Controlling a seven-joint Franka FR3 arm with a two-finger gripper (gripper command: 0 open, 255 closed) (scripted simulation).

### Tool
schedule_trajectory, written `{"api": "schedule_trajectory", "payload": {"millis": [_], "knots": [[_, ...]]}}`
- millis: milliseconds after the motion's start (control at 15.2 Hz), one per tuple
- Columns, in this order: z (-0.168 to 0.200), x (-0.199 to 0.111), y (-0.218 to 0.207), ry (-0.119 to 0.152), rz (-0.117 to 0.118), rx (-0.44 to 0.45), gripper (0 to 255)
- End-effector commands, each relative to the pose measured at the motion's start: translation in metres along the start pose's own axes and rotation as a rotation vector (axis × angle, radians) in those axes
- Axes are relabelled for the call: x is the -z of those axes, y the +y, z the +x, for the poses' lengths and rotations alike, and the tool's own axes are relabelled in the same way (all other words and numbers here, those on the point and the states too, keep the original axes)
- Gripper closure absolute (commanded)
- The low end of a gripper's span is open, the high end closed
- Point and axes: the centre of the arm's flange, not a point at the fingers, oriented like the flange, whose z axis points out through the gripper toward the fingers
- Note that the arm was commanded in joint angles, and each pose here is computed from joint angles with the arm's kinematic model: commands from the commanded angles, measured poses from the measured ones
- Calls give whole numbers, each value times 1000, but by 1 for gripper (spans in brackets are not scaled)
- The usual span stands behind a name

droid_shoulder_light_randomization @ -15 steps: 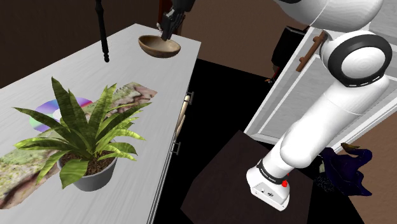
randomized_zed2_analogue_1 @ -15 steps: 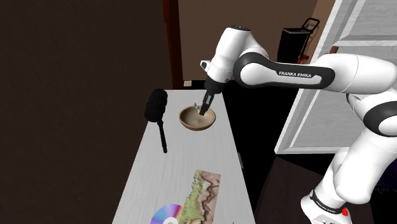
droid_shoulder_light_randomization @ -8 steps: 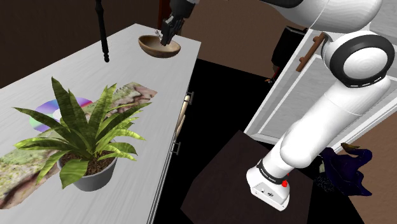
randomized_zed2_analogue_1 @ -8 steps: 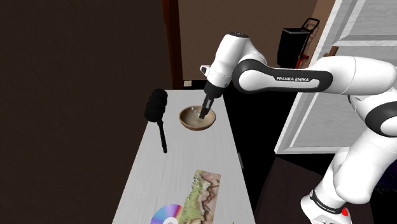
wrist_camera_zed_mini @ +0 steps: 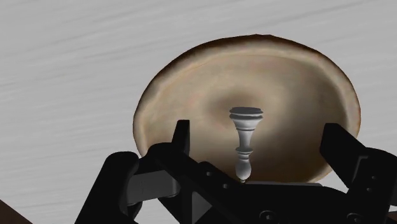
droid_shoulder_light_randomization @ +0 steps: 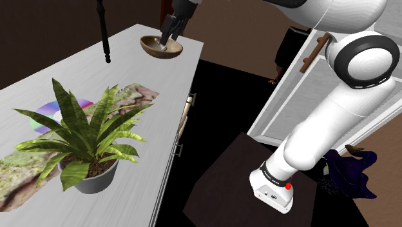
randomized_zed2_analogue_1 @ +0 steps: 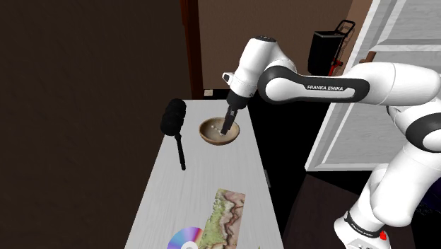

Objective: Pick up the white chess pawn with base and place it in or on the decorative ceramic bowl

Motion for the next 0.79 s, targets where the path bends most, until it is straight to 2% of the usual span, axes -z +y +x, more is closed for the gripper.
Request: {"api": "schedule_trajectory", "payload": {"millis": [0,264,726], "knots": [[0,0,0,0,0,0,0],[0,50,0,0,0,0,0],[0,50,0,0,0,0,0]]}}
